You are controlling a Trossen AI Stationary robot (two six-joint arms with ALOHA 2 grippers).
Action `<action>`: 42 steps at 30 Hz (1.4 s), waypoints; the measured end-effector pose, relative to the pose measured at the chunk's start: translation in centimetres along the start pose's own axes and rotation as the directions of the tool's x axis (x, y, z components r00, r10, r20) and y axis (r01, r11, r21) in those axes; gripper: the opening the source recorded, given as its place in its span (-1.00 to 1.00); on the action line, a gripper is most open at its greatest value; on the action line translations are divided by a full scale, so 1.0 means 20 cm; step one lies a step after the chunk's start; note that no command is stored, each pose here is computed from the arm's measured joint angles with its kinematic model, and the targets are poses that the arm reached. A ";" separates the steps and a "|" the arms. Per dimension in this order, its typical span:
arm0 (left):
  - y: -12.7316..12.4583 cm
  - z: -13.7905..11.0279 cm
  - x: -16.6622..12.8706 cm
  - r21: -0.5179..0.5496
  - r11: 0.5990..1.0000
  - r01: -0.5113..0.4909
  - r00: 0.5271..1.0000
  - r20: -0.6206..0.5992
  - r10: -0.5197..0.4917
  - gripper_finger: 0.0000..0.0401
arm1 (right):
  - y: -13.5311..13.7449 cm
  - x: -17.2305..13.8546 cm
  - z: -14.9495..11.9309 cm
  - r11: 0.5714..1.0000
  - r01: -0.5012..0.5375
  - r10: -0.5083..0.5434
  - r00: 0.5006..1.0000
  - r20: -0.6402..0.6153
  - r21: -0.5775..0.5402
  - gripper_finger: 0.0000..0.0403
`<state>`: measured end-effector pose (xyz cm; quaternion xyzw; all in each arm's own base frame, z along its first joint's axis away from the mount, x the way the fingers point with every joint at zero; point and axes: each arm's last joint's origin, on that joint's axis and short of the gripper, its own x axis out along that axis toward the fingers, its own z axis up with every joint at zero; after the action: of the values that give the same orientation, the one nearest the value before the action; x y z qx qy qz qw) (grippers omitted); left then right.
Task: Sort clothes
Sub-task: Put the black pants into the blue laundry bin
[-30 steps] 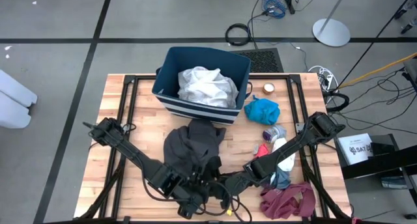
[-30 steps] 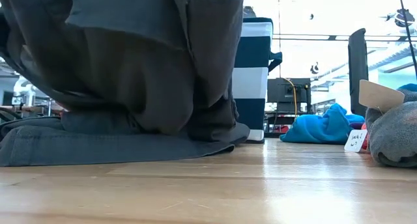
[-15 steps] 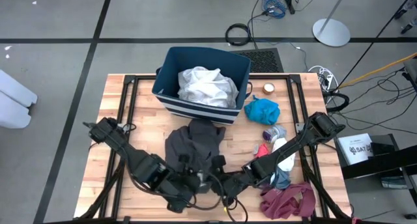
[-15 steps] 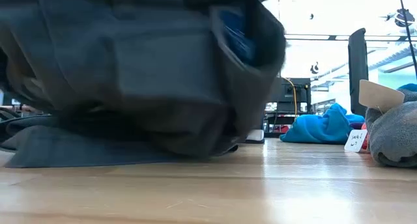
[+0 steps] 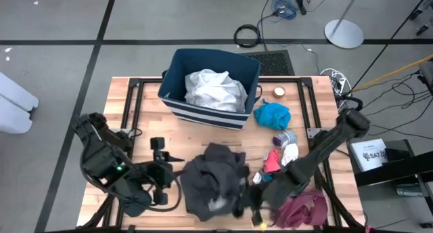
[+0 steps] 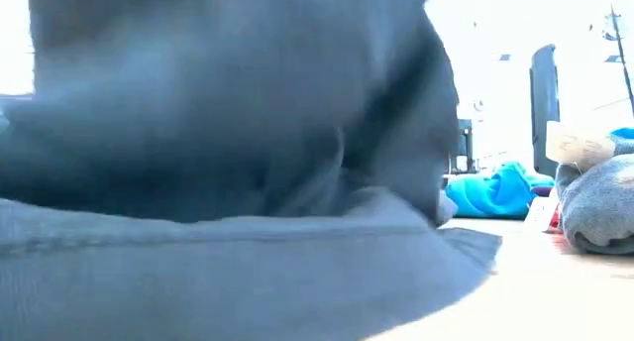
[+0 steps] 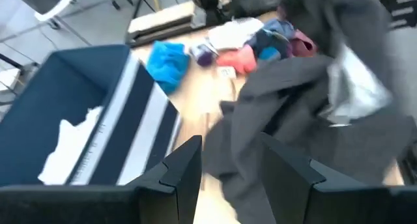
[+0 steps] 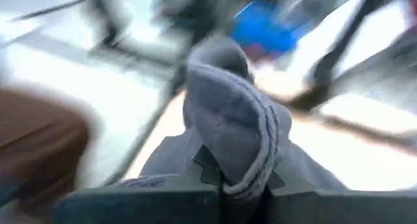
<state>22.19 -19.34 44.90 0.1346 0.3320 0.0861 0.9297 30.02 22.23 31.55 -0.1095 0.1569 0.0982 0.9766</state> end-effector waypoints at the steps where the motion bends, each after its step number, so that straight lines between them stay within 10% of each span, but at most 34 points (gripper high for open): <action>1: 0.00 0.00 -0.01 0.000 1.000 -0.010 1.000 0.009 0.010 -0.23 | -0.03 -0.04 0.06 0.997 0.068 -0.066 0.996 0.064 -0.024 -0.94; 7: 0.03 -0.04 -0.01 0.037 0.995 -0.093 0.995 -0.019 0.094 -0.23 | -0.21 -0.27 0.36 0.943 0.292 -0.181 0.854 0.487 -0.162 -0.94; 12: 0.04 -0.04 -0.02 0.024 0.984 -0.177 0.984 0.034 0.176 -0.24 | -0.46 -0.27 0.42 0.856 0.502 -0.340 0.728 0.595 -0.125 -0.95; 23: 0.26 -0.05 -0.21 -0.086 0.973 -0.213 0.963 0.147 0.224 -0.27 | -0.92 -0.09 0.28 0.883 0.459 -0.356 0.791 0.498 -0.098 -0.95; 28: 0.29 -0.07 -0.26 -0.102 0.978 -0.184 0.965 0.170 0.199 -0.28 | -0.77 -0.05 0.21 0.992 0.082 -0.043 0.931 0.362 -0.094 -0.95; 34: 0.27 -0.08 -0.28 -0.112 0.981 -0.159 0.967 0.182 0.178 -0.28 | -0.38 -0.04 0.14 0.935 -0.352 0.339 0.924 0.176 0.044 -0.95; 42: 0.17 -0.10 -0.20 -0.113 0.976 -0.185 0.968 0.150 0.201 -0.28 | 0.03 0.01 0.03 0.947 -0.252 0.242 0.968 0.072 0.199 -0.95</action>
<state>17.58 -16.72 46.88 0.1270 0.2367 0.1812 0.9461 30.16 23.01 31.91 0.0155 0.1561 0.2054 0.9660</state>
